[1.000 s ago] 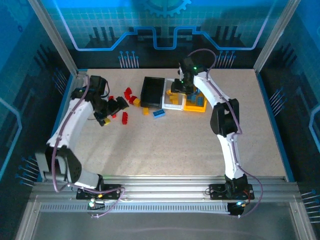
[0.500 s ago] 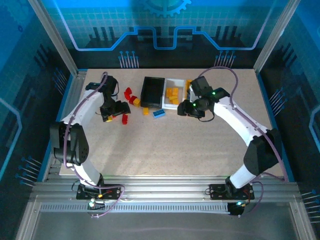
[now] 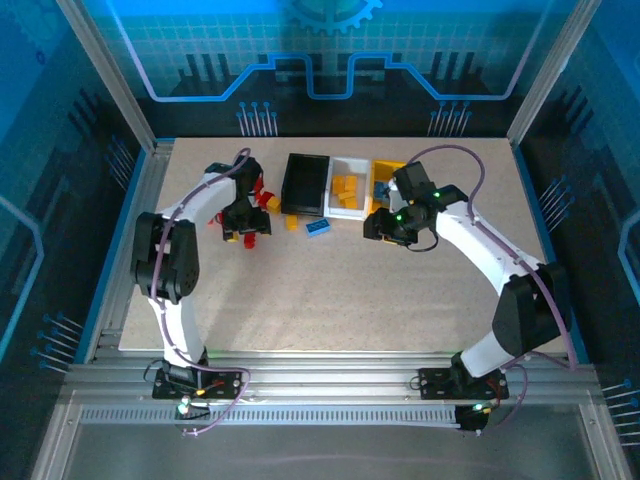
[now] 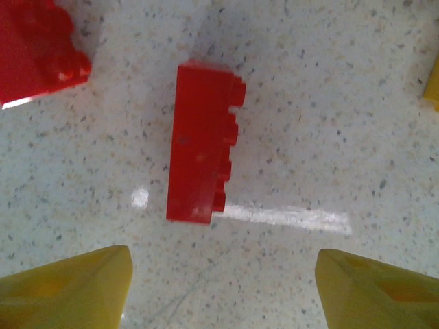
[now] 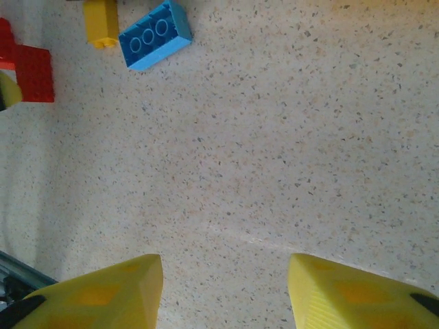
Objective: Sort the legos into containers by color
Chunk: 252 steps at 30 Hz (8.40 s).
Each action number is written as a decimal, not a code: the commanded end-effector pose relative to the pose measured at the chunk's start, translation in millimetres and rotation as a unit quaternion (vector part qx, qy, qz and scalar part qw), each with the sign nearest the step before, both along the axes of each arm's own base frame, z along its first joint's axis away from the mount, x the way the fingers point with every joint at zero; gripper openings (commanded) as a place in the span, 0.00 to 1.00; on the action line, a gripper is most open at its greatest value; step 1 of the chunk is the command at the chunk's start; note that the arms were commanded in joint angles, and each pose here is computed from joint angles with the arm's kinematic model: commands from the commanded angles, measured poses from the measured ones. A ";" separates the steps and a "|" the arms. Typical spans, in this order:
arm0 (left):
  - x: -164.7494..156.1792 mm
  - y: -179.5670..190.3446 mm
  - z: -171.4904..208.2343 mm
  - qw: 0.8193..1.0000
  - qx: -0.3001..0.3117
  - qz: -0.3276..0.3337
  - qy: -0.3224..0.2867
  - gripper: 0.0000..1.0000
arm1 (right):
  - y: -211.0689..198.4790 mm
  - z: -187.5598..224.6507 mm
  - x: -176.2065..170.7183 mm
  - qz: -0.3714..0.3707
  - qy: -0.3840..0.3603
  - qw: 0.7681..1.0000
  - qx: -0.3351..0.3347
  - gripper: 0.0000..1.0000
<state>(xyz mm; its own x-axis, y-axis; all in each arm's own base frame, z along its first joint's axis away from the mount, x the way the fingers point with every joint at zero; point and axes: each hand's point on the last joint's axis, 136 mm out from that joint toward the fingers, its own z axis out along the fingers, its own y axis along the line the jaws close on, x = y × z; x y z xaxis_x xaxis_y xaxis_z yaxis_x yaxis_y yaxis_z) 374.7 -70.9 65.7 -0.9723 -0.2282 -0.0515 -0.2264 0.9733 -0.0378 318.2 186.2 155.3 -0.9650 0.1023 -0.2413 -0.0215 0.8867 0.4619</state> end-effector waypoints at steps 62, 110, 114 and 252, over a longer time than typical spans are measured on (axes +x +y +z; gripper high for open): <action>184.4 -129.1 61.5 0.961 -0.231 0.030 -0.150 0.45 | -25.4 -13.0 -81.2 -0.059 0.034 0.998 -0.015 0.53; 40.2 86.8 -24.4 0.989 0.003 0.148 0.006 0.62 | 79.2 -34.0 -38.9 0.108 0.067 0.991 -0.029 0.53; 40.7 86.8 -32.0 0.990 0.001 0.143 0.013 0.54 | 79.9 -34.0 -38.7 0.105 0.069 0.992 -0.031 0.53; 53.9 130.7 10.4 0.986 -0.032 0.158 -0.042 0.34 | 50.2 -30.4 -53.8 0.071 0.053 0.995 -0.050 0.54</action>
<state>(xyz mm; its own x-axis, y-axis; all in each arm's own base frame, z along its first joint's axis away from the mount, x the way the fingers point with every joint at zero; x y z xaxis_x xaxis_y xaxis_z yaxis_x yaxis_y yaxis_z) 432.3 68.0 35.3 -0.8671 -0.4934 -0.0690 -0.4915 0.8698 -0.0434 264.1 231.2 119.1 -0.9932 -0.0311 -0.1123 -0.0709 0.9258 0.3714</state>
